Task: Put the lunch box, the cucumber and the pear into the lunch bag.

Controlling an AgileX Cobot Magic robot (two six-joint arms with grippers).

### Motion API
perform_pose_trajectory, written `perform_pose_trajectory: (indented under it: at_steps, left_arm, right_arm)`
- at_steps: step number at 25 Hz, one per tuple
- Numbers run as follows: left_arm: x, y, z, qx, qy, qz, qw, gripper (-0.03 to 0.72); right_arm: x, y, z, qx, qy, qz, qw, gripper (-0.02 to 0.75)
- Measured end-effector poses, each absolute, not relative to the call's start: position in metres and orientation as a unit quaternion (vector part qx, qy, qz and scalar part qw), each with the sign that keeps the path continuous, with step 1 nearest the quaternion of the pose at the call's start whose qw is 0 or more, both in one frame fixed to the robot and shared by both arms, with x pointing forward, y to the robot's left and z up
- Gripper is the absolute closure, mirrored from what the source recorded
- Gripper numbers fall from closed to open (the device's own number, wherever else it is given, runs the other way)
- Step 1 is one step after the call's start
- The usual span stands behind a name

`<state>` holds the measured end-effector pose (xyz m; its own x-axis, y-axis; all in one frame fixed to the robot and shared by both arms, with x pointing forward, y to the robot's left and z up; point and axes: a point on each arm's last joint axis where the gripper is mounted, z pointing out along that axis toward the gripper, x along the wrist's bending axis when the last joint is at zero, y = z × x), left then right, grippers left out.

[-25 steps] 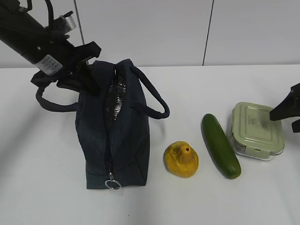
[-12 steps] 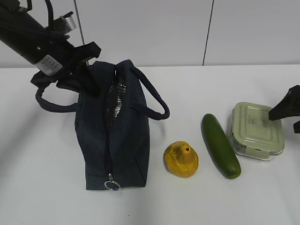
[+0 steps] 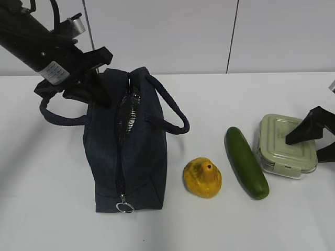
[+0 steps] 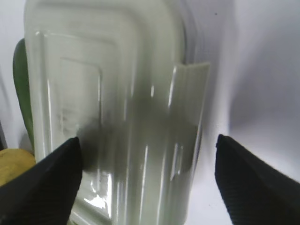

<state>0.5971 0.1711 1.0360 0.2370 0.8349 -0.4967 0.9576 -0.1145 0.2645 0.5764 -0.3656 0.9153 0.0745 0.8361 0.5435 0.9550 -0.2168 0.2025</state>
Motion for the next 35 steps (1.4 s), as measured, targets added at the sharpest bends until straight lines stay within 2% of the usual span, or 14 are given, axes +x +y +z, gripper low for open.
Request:
perform_pose_trajectory:
  at_steps: [5, 11, 13, 23, 31, 35]
  left_arm:
    - [0.597, 0.171, 1.036, 0.738, 0.607, -0.113, 0.272, 0.685]
    - [0.597, 0.171, 1.036, 0.738, 0.607, -0.113, 0.272, 0.685]
    - [0.597, 0.171, 1.036, 0.738, 0.607, -0.113, 0.271, 0.685]
    - [0.597, 0.171, 1.036, 0.738, 0.607, -0.112, 0.272, 0.685]
    - [0.597, 0.167, 1.039, 0.733, 0.601, -0.127, 0.293, 0.685]
    - [0.597, 0.161, 1.043, 0.733, 0.58, -0.144, 0.325, 0.685]
  right_arm:
    - [0.579, -0.364, 0.913, -0.722, -0.614, -0.299, 0.111, 0.149]
    - [0.58, -0.362, 0.917, -0.723, -0.602, -0.315, 0.126, 0.33]
    - [0.581, -0.361, 0.918, -0.722, -0.601, -0.318, 0.129, 0.36]
    - [0.586, -0.356, 0.925, -0.706, -0.589, -0.36, 0.158, 0.379]
    - [0.612, -0.347, 0.968, -0.662, -0.547, -0.479, 0.179, 0.379]
    - [0.613, -0.32, 0.994, -0.635, -0.56, -0.504, 0.171, 0.379]
